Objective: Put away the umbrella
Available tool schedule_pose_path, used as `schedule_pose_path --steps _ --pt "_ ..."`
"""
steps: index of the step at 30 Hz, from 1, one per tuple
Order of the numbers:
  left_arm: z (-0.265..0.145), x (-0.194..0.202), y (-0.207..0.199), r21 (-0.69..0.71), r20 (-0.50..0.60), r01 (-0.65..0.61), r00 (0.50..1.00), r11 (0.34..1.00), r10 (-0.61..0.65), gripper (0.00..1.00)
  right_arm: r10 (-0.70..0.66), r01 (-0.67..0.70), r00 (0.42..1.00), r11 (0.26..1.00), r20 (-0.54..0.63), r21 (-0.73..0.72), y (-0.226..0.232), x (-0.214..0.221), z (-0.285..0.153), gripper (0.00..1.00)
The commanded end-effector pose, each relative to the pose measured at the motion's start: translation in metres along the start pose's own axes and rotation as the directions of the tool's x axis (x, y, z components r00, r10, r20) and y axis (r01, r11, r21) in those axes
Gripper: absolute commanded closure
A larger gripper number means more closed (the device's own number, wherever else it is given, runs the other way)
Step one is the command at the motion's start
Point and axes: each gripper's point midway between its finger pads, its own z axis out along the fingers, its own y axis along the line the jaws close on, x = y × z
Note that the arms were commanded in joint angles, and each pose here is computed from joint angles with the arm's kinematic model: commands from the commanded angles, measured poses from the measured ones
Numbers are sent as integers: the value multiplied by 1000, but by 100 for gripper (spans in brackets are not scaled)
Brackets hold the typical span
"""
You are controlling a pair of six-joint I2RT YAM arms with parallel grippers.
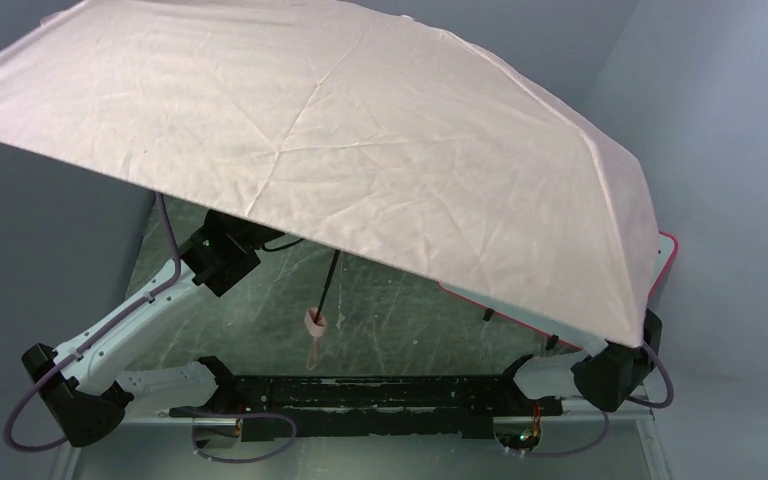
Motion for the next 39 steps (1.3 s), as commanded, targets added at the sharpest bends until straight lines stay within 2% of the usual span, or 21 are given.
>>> schedule_pose_path --steps 1,6,9,12,17,27,39 --pt "-4 -27 -4 -26 71 -89 993 996 91 77 -106 100 993 986 42 131 -5 -21 -4 100" --pt "0 -35 10 -108 51 -162 984 981 168 55 -141 127 990 945 27 300 -23 -17 -5 100" --pt "4 -35 17 -138 30 -191 980 972 197 37 -142 126 990 920 15 372 -31 -13 -6 100" --pt "7 -31 21 -150 18 -202 978 968 207 31 -142 126 990 903 9 411 -35 -11 -5 100" --pt "13 -22 26 -148 10 -196 980 969 199 32 -140 125 990 891 2 436 -31 -8 -1 100" --pt "20 -30 25 -141 71 -157 983 977 168 43 -111 107 994 913 -11 393 -22 2 0 100" --pt "26 -30 30 -160 91 -98 989 982 113 68 -91 91 996 941 -15 327 -9 6 -2 100"
